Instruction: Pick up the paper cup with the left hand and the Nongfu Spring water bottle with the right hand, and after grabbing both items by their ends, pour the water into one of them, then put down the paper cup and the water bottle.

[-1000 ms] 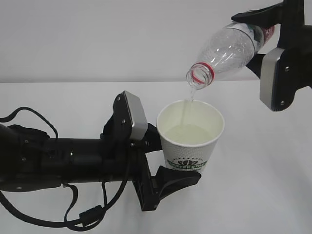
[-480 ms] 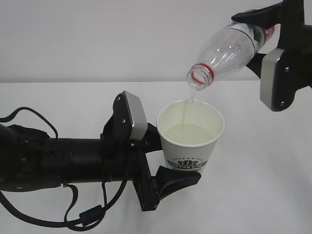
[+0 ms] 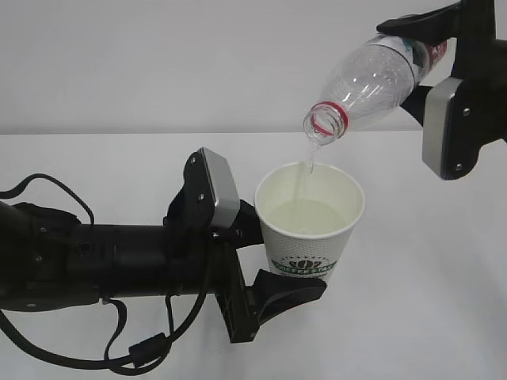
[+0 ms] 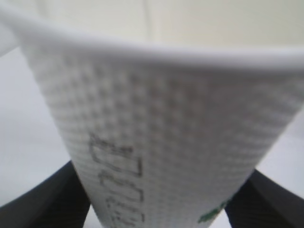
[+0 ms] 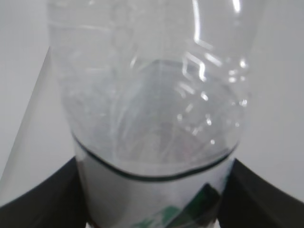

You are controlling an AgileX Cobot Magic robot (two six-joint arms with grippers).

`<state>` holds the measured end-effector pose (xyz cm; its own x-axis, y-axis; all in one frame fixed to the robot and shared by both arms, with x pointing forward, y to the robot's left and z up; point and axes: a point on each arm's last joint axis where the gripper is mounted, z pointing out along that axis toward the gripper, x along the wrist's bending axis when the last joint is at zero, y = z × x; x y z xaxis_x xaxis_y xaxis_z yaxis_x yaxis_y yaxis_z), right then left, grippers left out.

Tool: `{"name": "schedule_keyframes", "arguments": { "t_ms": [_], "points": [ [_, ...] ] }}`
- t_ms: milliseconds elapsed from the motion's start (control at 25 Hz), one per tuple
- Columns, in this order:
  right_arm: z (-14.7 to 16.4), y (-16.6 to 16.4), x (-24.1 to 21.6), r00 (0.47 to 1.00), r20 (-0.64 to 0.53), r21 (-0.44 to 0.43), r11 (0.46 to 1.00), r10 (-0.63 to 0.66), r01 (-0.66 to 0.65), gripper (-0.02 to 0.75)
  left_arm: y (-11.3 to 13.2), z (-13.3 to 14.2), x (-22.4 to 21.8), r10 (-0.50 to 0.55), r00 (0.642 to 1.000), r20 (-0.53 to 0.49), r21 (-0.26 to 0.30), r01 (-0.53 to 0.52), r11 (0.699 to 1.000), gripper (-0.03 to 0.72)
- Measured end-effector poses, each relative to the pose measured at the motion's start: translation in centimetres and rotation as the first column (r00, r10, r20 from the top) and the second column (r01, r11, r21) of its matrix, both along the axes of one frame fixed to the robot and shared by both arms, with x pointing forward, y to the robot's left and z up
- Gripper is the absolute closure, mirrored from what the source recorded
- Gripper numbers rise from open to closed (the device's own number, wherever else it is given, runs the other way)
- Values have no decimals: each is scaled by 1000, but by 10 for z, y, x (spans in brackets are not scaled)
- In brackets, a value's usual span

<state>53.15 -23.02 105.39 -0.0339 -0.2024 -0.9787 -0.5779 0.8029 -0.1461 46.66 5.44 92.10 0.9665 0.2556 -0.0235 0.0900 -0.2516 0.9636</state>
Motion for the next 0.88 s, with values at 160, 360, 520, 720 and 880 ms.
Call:
{"name": "schedule_keyframes", "arguments": {
  "t_ms": [160,360,520,720,880],
  "points": [
    [0,0,0,1000,3,1,1000,-3,3,209,0,0,0,0,1000,0,0,0,1000,99],
    [0,0,0,1000,2,6,1000,-6,6,210,0,0,0,0,1000,0,0,0,1000,99],
    [1,0,0,1000,3,6,1000,-6,6,209,0,0,0,0,1000,0,0,0,1000,99],
    [1,0,0,1000,15,4,1000,0,0,209,0,0,0,0,1000,0,0,0,1000,99],
    [2,0,0,1000,19,7,1000,2,-2,209,0,0,0,0,1000,0,0,0,1000,99]
  ]
}}
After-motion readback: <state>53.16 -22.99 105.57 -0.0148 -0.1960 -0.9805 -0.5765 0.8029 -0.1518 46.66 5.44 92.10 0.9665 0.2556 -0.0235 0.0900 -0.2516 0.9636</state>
